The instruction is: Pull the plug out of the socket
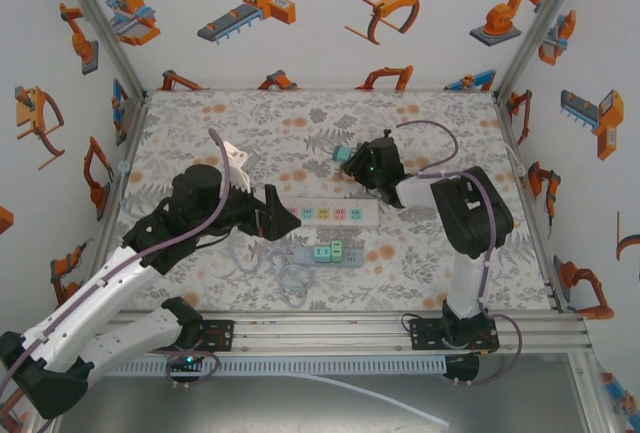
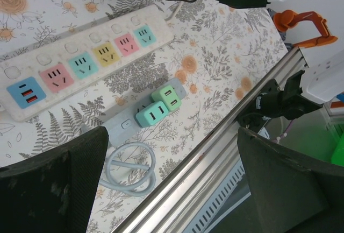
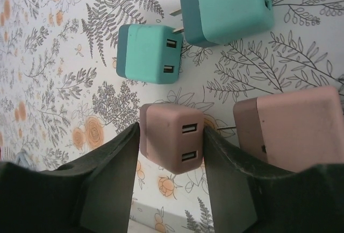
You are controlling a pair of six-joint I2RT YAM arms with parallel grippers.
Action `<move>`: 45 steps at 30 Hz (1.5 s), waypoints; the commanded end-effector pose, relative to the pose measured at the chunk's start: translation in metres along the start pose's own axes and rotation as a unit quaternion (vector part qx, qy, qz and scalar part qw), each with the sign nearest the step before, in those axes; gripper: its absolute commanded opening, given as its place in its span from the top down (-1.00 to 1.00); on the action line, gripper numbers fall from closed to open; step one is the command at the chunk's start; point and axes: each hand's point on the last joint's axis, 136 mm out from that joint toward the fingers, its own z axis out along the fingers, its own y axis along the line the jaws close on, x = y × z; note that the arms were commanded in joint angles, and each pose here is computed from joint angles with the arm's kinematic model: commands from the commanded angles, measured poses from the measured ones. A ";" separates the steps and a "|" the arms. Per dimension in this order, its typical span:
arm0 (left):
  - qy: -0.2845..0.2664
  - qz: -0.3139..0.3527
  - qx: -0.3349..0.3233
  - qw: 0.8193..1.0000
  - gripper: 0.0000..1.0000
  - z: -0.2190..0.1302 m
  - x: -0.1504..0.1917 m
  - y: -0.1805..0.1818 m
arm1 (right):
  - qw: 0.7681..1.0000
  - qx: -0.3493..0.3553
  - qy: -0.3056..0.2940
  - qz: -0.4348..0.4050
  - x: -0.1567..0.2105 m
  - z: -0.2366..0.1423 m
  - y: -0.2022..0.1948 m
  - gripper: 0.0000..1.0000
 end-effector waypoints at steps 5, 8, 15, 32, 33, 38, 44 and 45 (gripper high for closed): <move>0.016 -0.008 -0.017 1.000 -0.94 0.007 0.008 0.008 | 0.999 0.011 -0.038 -0.007 -0.017 -0.022 0.000 -0.01; 0.022 -0.011 -0.018 1.000 -0.94 0.009 0.010 0.010 | 0.999 0.011 -0.049 -0.014 -0.024 -0.033 0.003 -0.01; 0.022 -0.014 -0.033 0.999 -0.94 0.012 0.013 0.017 | 0.998 0.012 -0.061 -0.033 -0.043 -0.068 0.021 -0.01; 0.070 -0.022 -0.203 0.977 -0.94 0.030 0.042 0.089 | 0.982 0.121 0.061 -0.129 0.027 -0.198 0.053 0.02; 0.073 -0.020 -0.207 0.975 -0.94 0.032 0.044 0.092 | 0.980 0.133 0.073 -0.126 0.037 -0.203 0.052 0.02; 0.098 -0.014 -0.219 0.971 -0.94 0.041 0.058 0.102 | 0.971 0.164 0.116 -0.128 0.077 -0.216 0.051 0.01; 0.127 -0.013 -0.212 0.969 -0.94 0.050 0.079 0.108 | 0.963 0.160 0.156 -0.151 0.110 -0.210 0.062 -0.01; 0.133 -0.012 -0.207 0.969 -0.94 0.052 0.082 0.107 | 0.962 0.160 0.160 -0.152 0.114 -0.208 0.063 -0.01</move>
